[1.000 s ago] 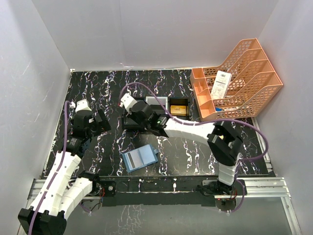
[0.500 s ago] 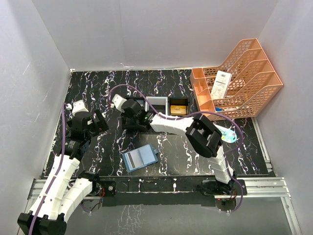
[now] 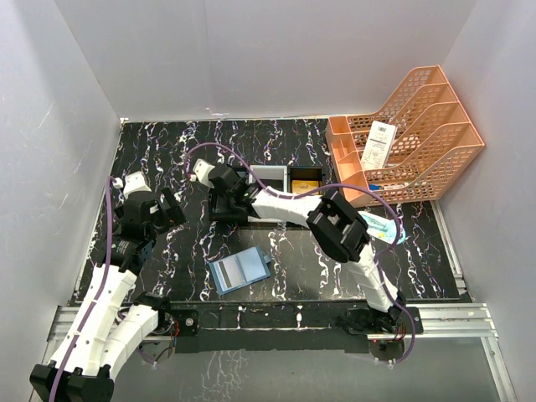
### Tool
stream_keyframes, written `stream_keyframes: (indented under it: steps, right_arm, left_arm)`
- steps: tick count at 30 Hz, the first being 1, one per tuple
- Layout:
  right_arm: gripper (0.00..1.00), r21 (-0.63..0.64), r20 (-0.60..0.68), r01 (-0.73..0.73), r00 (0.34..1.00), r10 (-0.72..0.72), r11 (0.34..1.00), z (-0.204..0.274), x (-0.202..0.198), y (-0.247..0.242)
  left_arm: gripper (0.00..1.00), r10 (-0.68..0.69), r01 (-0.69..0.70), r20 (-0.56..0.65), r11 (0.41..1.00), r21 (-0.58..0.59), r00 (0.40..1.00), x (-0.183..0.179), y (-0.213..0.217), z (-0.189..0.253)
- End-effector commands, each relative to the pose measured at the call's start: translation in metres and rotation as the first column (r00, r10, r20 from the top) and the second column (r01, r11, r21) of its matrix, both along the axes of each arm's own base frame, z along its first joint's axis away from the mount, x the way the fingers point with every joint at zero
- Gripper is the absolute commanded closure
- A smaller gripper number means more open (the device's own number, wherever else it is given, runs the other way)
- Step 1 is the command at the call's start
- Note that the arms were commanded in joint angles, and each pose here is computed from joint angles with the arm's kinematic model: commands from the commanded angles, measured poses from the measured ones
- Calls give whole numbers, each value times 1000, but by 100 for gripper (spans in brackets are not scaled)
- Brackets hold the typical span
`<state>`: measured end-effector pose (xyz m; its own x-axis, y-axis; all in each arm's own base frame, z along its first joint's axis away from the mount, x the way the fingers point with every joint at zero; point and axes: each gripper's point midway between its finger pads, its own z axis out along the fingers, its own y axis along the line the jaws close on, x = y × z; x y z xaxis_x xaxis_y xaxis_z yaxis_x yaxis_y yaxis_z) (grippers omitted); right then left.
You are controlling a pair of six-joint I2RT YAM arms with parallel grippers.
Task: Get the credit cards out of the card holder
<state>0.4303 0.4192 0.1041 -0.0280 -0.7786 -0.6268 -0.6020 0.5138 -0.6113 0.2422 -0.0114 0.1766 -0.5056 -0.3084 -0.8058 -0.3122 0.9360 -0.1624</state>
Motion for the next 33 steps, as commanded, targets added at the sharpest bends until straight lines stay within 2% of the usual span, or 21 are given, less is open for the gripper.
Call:
stream_keyframes:
  steps: [1, 10, 15, 21, 33]
  right_arm:
    - [100, -43, 52, 37, 998, -34, 998, 15, 16, -3]
    - [100, -96, 68, 48, 997, -41, 994, 3, 26, -6]
    - [99, -77, 46, 53, 998, -50, 996, -5, 28, -6]
    - [82, -86, 38, 35, 999, -32, 996, -7, 27, -5]
    - [70, -64, 8, -8, 1000, 8, 998, -8, 22, 0]
  left_arm:
    - [1, 27, -27, 26, 1000, 4, 999, -1, 5, 8]
    - [1, 25, -26, 28, 1000, 5, 999, -1, 5, 8]
    - [1, 26, -26, 29, 1000, 5, 999, -1, 6, 9]
    - [1, 22, -22, 29, 1000, 3, 999, -1, 5, 8]
    - [1, 15, -15, 27, 1000, 3, 1000, 0, 4, 8]
